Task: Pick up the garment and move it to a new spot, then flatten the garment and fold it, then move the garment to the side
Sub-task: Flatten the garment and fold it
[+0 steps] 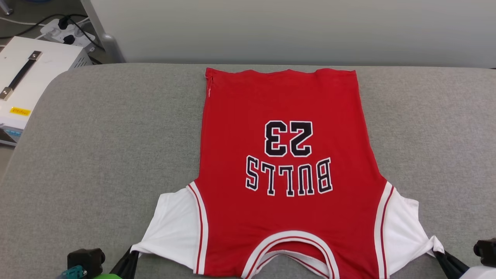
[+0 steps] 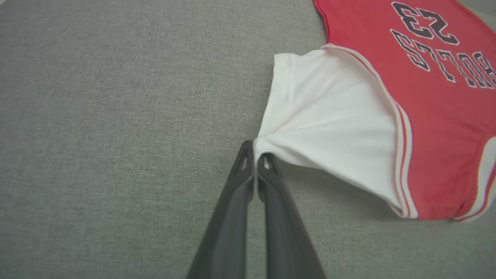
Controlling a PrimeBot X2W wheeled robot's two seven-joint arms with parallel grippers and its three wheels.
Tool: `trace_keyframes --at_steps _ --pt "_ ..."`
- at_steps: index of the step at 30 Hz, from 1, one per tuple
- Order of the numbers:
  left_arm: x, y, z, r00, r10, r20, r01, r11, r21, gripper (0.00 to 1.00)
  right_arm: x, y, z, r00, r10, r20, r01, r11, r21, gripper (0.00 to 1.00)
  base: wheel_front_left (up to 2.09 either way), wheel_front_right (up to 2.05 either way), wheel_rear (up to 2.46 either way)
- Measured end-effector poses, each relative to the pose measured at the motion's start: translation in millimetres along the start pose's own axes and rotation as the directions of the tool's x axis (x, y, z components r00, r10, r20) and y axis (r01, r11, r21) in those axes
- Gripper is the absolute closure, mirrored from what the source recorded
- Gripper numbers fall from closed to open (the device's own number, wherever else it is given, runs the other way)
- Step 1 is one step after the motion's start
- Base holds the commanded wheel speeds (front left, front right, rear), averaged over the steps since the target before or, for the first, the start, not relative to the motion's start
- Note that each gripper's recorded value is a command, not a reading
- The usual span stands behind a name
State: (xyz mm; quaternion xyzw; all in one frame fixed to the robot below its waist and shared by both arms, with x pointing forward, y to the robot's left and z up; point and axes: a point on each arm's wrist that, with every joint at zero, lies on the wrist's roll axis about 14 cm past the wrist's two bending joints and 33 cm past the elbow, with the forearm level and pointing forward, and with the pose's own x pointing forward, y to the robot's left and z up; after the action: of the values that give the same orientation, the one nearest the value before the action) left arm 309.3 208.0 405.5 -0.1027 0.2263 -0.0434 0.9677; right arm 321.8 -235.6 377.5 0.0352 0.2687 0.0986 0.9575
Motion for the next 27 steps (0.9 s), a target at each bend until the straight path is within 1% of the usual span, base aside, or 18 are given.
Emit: trace_keyframes --at_steps 3,5,6,7,8,12,14,15,18,20,22,23,24,25,27 --pt "-3 1 -4 1.0 0.007 -0.009 -0.007 1.0 -0.004 1.0 -6 5 -11 0.998 0.014 -0.053 -0.013 1.0 0.019 1.0 0.0 0.0 0.0" --pt "-3 1 -4 1.0 0.008 -0.009 -0.008 1.0 -0.007 1.0 -7 7 -10 0.998 0.019 -0.058 -0.017 0.999 0.037 1.0 0.0 0.0 0.0" --pt "-2 0 -4 1.0 0.008 -0.011 -0.008 1.0 -0.009 1.0 -7 7 -8 0.998 0.019 -0.059 -0.016 0.999 0.04 0.84 0.0 0.0 0.0" --pt "-1 0 -5 1.0 0.01 -0.013 -0.01 1.0 -0.009 1.0 -7 6 -6 0.998 0.018 -0.059 -0.016 0.999 0.042 0.5 0.0 0.0 0.0" --pt "-1 0 -5 1.0 0.009 -0.013 -0.009 1.0 -0.006 1.0 -6 6 -4 0.998 0.016 -0.06 -0.014 0.999 0.044 0.0 0.0 0.0 0.0" --pt "5 -5 0 1.0 -0.006 0.004 0.006 1.0 0.005 1.0 -3 1 12 0.999 0.009 -0.038 -0.008 1.0 0.025 0.0 0.0 0.0 0.0" --pt "10 -9 7 1.0 -0.016 0.025 0.016 1.0 0.004 1.0 1 -5 40 0.999 0.0 0.036 0.0 1.0 0.009 0.0 0.0 0.0 0.0" --pt "18 -13 19 0.998 -0.02 0.06 0.02 1.0 0.007 1.0 9 -12 103 0.98 -0.008 0.201 0.016 0.999 -0.041 0.0 0.0 0.0 0.0" --pt "26 -18 31 0.995 -0.031 0.095 0.028 0.999 0.026 1.0 17 -12 175 0.932 0.005 0.363 0.035 0.994 -0.104 0.0 0.0 0.0 0.0" --pt "31 -22 38 0.993 -0.039 0.113 0.036 0.999 0.024 1.0 23 -6 213 0.905 0.025 0.424 0.036 0.99 -0.135 0.0 0.0 0.0 0.0" --pt "37 -27 44 0.99 -0.05 0.132 0.046 0.998 0.035 1.0 35 -1 248 0.889 0.043 0.455 0.035 0.987 -0.16 0.0 0.0 0.0 0.0" --pt "40 -29 46 0.989 -0.055 0.138 0.051 0.998 0.035 1.0 41 2 260 0.888 0.05 0.457 0.029 0.986 -0.165 0.0 0.0 0.0 0.0" --pt "43 -31 47 0.988 -0.058 0.142 0.054 0.998 0.035 1.0 50 7 271 0.893 0.061 0.446 0.024 0.983 -0.184 0.0 0.0 0.0 0.0" --pt "47 -32 49 0.987 -0.06 0.146 0.056 0.998 0.033 1.0 62 11 278 0.908 0.072 0.413 0.017 0.978 -0.207 0.0 0.0 0.0 0.0" --pt "53 -33 49 0.987 -0.06 0.149 0.056 0.998 0.029 1.0 83 15 293 0.923 0.078 0.377 0.01 0.974 -0.226 0.0 0.0 0.0 0.0"
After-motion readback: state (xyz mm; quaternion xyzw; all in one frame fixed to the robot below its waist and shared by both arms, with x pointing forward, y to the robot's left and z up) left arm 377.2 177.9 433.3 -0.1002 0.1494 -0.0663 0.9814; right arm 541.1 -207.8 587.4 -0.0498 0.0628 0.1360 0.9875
